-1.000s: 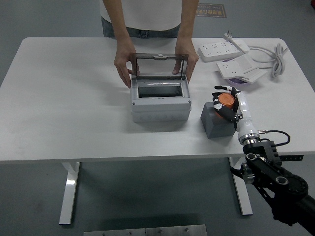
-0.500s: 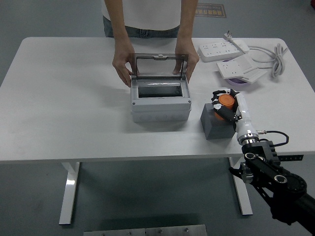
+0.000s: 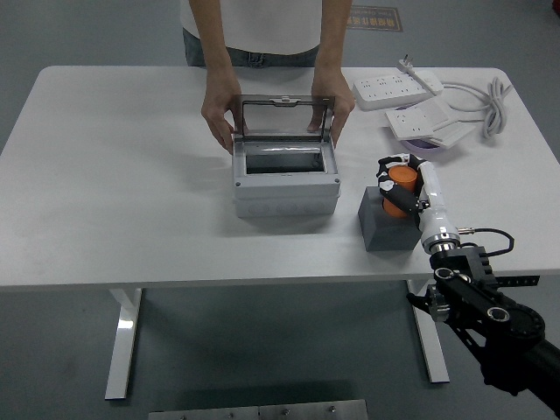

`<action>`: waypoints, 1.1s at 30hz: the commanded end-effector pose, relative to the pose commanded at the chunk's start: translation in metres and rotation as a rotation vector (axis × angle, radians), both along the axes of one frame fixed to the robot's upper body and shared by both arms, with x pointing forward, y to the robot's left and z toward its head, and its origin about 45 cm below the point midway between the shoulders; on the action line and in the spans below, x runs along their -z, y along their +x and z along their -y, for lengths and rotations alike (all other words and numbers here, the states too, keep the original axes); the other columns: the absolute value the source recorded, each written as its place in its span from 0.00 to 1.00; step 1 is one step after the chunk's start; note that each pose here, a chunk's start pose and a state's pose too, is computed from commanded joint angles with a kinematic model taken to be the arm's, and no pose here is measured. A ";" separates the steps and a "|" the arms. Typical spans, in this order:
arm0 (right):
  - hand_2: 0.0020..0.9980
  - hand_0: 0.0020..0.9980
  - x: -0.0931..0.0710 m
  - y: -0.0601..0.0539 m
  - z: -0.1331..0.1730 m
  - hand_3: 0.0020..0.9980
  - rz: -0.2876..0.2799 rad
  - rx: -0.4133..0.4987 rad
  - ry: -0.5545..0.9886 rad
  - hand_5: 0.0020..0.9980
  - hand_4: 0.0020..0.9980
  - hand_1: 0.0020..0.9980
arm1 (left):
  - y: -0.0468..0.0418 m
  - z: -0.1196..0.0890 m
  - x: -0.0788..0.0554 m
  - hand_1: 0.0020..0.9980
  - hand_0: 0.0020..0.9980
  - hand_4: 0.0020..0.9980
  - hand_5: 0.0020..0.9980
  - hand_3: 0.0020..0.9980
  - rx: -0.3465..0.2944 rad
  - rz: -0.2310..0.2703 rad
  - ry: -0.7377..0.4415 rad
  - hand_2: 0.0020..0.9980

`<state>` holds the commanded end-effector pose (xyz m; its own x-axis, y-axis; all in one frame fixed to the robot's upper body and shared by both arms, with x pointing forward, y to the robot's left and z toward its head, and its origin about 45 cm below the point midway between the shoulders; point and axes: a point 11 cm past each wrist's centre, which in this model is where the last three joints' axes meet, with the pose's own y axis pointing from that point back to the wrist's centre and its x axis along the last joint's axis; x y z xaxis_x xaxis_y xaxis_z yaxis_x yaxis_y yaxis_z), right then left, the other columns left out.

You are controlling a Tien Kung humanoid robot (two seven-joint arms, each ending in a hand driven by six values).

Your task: Fetch the battery,place it into the box,close the lid of the box

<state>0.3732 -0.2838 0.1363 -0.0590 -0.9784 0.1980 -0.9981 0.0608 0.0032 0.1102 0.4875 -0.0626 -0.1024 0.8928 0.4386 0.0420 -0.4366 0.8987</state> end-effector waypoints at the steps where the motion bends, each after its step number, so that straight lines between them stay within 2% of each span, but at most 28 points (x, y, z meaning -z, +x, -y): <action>1: 0.36 0.31 0.000 0.000 0.000 0.37 0.001 0.000 -0.002 0.00 0.16 0.27 | 0.0002 0.000 0.000 0.70 0.54 0.53 0.02 0.53 0.000 0.000 0.001 0.54; 6: 0.36 0.31 -0.002 0.002 0.001 0.37 0.003 0.001 -0.011 0.00 0.16 0.27 | 0.0009 -0.001 -0.001 0.70 0.54 0.53 0.02 0.53 -0.001 0.002 0.004 0.54; 7: 0.36 0.25 -0.002 0.002 0.001 0.37 0.003 0.002 -0.012 0.00 0.14 0.26 | 0.0009 -0.001 -0.001 0.70 0.54 0.53 0.02 0.53 -0.001 0.002 0.005 0.54; 12: 0.36 0.25 -0.007 0.006 0.000 0.37 0.007 -0.009 -0.031 0.00 0.14 0.26 | 0.0009 -0.001 -0.001 0.70 0.54 0.53 0.02 0.53 0.000 0.002 0.007 0.54; 14: 0.36 0.24 -0.011 0.009 -0.001 0.37 0.011 -0.021 -0.063 0.00 0.11 0.24 | 0.0009 -0.001 -0.001 0.70 0.53 0.52 0.02 0.53 0.001 0.002 0.008 0.54; 25: 0.36 0.24 -0.052 0.036 -0.002 0.36 0.072 -0.074 -0.317 0.00 0.09 0.24 | 0.0001 -0.003 -0.002 0.70 0.53 0.52 0.01 0.53 -0.001 -0.002 0.012 0.55; 33: 0.35 0.23 -0.077 0.055 -0.019 0.35 0.086 -0.120 -0.523 0.00 0.08 0.24 | -0.0011 -0.004 -0.002 0.70 0.53 0.52 0.01 0.53 -0.006 -0.004 0.015 0.54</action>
